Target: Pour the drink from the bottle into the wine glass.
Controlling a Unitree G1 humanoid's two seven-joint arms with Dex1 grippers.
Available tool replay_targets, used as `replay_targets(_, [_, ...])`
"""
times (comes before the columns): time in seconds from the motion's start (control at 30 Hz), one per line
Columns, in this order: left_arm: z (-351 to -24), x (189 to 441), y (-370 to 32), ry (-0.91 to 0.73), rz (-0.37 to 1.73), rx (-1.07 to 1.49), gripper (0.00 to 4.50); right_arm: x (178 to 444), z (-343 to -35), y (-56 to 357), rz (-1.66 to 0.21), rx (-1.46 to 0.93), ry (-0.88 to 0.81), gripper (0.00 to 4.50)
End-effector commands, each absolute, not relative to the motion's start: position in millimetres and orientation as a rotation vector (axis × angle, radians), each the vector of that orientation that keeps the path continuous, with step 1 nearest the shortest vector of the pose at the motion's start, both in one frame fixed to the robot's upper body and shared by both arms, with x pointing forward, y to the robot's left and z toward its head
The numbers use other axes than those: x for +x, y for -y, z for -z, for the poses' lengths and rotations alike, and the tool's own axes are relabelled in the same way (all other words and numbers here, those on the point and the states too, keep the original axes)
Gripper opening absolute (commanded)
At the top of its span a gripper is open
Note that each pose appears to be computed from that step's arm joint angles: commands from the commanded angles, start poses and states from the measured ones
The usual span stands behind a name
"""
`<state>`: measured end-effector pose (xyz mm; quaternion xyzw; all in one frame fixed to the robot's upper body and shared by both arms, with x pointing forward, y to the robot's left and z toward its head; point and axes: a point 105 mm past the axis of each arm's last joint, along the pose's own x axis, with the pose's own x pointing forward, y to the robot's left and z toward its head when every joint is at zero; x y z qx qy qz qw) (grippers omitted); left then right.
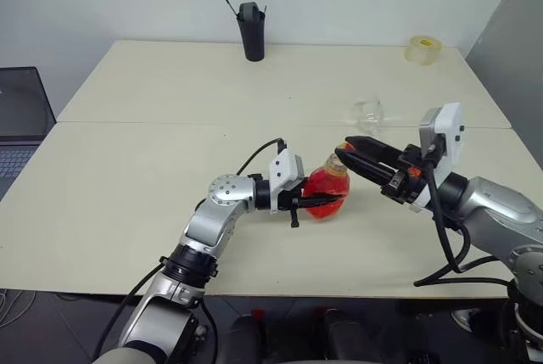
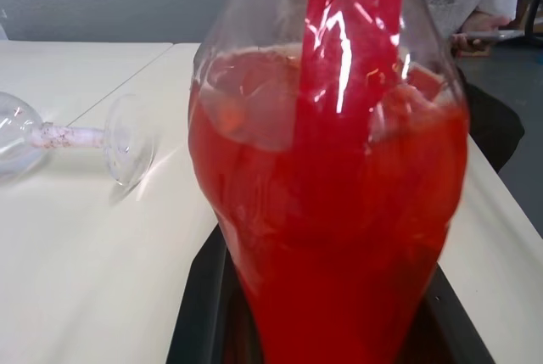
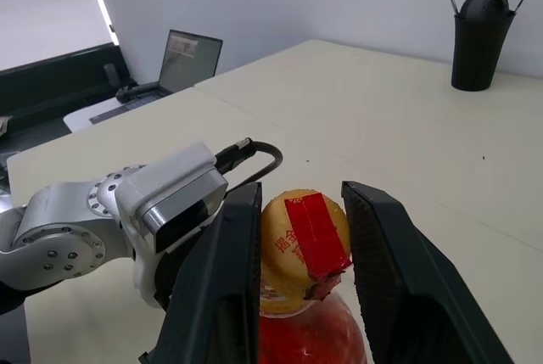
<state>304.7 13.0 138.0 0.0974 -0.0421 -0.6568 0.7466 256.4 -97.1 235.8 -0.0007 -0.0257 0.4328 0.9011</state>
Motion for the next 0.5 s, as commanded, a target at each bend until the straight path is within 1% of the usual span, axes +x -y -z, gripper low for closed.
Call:
replay_targets(0.03, [-153.3, 299.9, -8.9, 0.166, 1.456, 0.226, 0.79, 253.7, -246.9, 99.5, -0.893, -0.016, 0.105, 1.14])
replay_targets(0.07, [-153.2, 300.0, -9.1, 0.166, 1.456, 0.226, 0.79, 254.4, -248.2, 100.6, -0.888, -0.018, 0.110, 1.14])
replay_targets(0.13, [-152.9, 300.8, -9.6, 0.164, 1.454, 0.228, 0.79, 263.3, -255.9, 117.3, -0.814, -0.036, 0.136, 1.14])
replay_targets(0.23, [-152.6, 302.9, -11.7, 0.161, 1.445, 0.232, 0.79, 280.4, -256.7, 156.6, -0.641, -0.055, 0.133, 1.14])
replay_targets(0.37, [-152.0, 304.7, -13.5, 0.160, 1.433, 0.236, 0.79, 295.7, -214.1, 217.9, -0.385, -0.042, 0.017, 1.14])
replay_targets(0.4, [-152.2, 304.4, -13.7, 0.160, 1.433, 0.236, 0.79, 296.4, -207.6, 225.1, -0.352, -0.040, 0.005, 1.14])
replay_targets(0.5, [-152.7, 303.5, -13.5, 0.162, 1.431, 0.236, 0.79, 298.3, -166.4, 253.0, -0.204, -0.024, -0.090, 1.14])
